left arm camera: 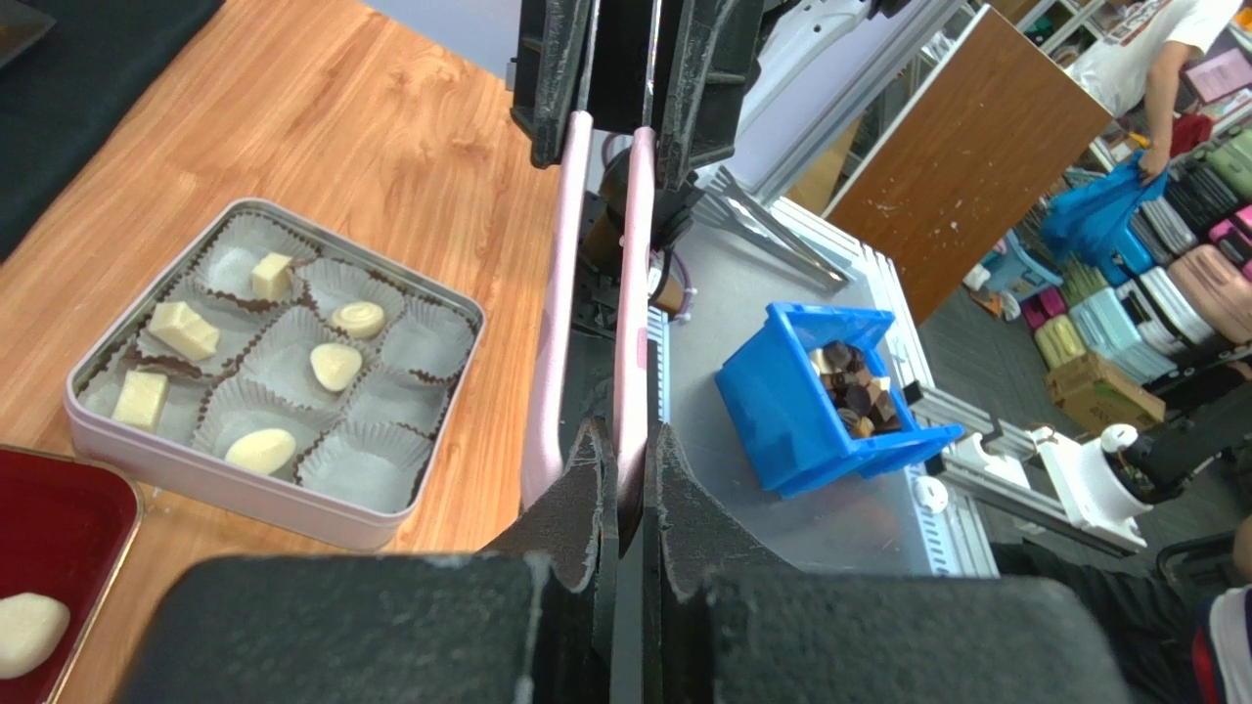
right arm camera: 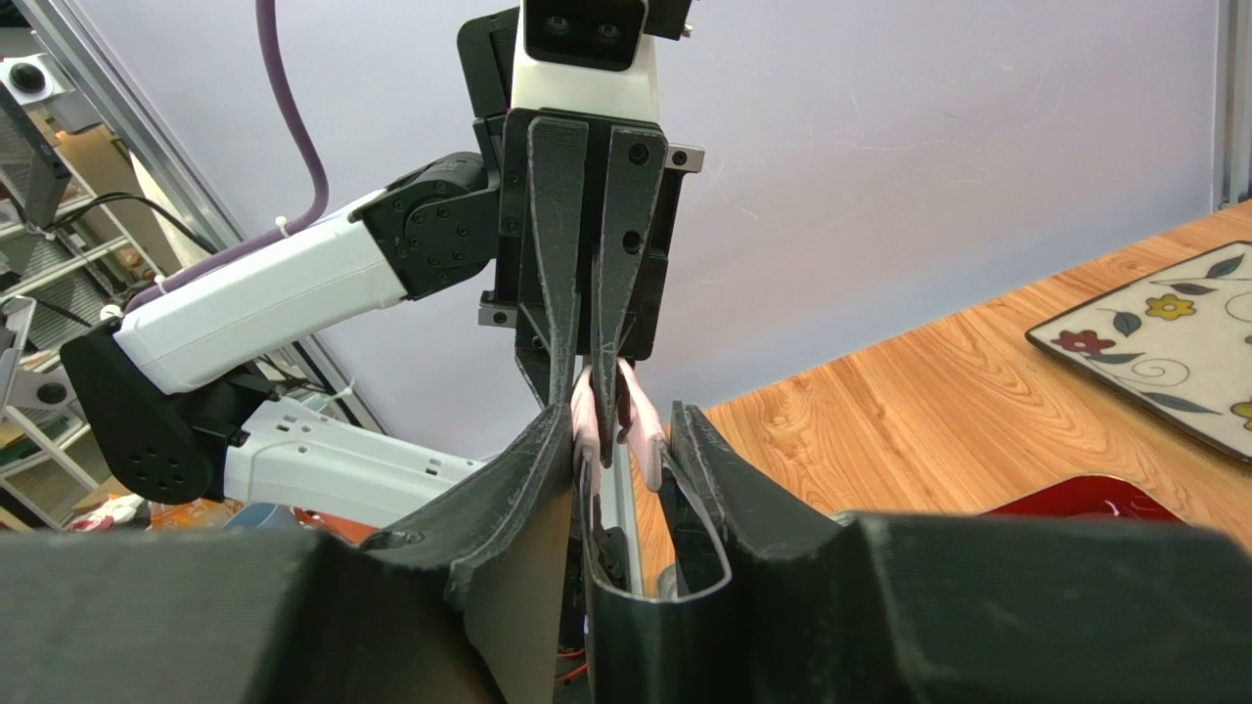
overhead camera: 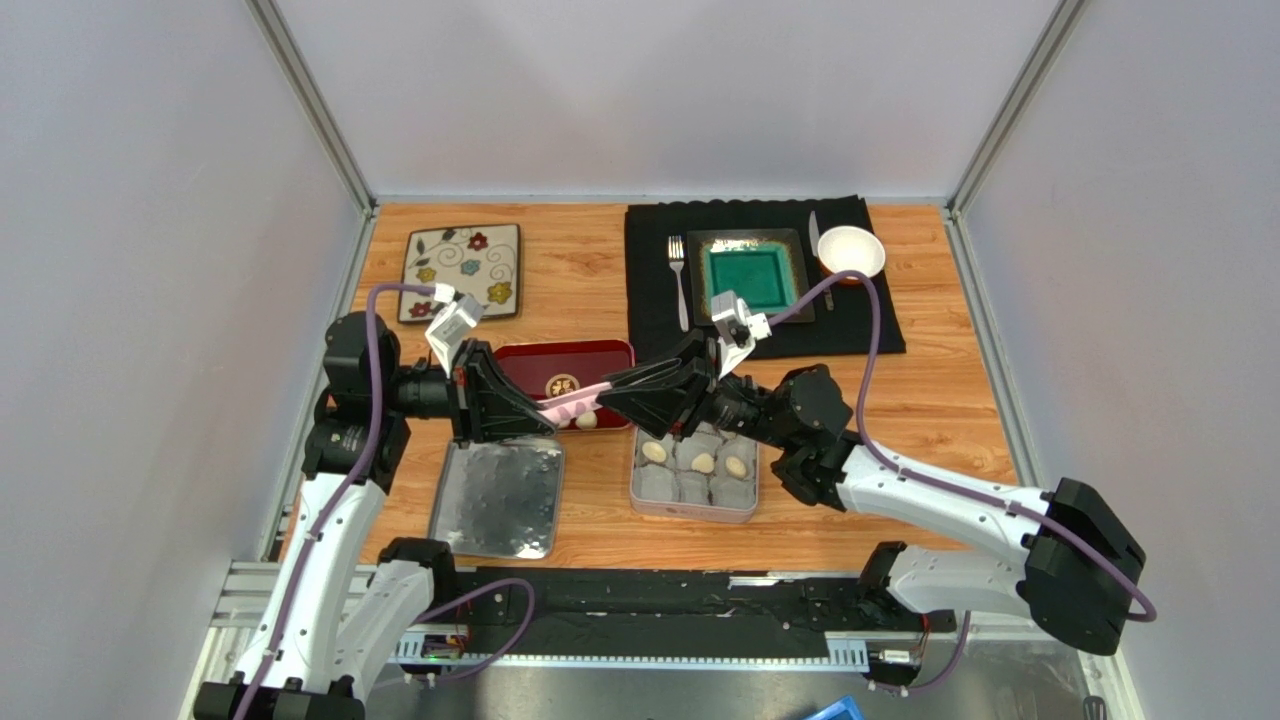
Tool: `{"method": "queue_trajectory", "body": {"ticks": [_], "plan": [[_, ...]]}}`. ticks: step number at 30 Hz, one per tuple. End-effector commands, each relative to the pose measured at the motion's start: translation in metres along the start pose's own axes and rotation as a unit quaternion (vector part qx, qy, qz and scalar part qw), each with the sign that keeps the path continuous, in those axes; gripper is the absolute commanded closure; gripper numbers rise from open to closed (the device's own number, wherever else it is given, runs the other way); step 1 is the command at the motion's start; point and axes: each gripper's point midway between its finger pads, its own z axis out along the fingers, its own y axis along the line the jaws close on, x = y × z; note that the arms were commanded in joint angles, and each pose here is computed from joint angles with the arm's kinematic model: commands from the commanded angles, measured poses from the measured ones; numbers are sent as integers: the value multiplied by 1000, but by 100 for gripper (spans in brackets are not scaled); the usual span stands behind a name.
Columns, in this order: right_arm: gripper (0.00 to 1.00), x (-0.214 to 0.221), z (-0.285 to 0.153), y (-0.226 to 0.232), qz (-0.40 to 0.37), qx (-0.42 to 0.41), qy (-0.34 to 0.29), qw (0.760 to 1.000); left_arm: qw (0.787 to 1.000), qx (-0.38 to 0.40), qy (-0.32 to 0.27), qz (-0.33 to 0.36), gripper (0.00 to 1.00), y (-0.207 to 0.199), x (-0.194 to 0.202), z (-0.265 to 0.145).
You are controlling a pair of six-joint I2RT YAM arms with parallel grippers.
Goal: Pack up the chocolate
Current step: Pick up the fake chocolate from the plate.
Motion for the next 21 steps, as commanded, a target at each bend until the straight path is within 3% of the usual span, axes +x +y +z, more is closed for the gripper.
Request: {"method": "queue_trajectory", "body": {"ticks": [1, 2, 5, 6, 9, 15, 21], "plan": [[77, -22, 16, 29, -16, -55, -18, 998, 1000, -22, -9, -17, 100, 12, -3, 1], [78, -23, 17, 28, -16, -52, -17, 998, 1000, -22, -9, -17, 99, 12, -3, 1], [84, -27, 17, 27, -23, -43, -17, 999, 999, -27, -8, -15, 83, 14, -5, 0], [85, -26, 16, 24, -25, -33, -13, 999, 999, -41, -10, -24, 62, 14, -9, 0], [90, -37, 7, 21, -53, -8, -19, 998, 996, -92, -3, -16, 38, 28, -15, -4], [100, -52, -20, 17, -97, 48, 4, 994, 988, -153, 4, -8, 32, 59, -21, -17], [100, -60, -39, 7, -105, 89, 1, 991, 986, -166, 2, -14, 30, 66, -21, -22]]}}
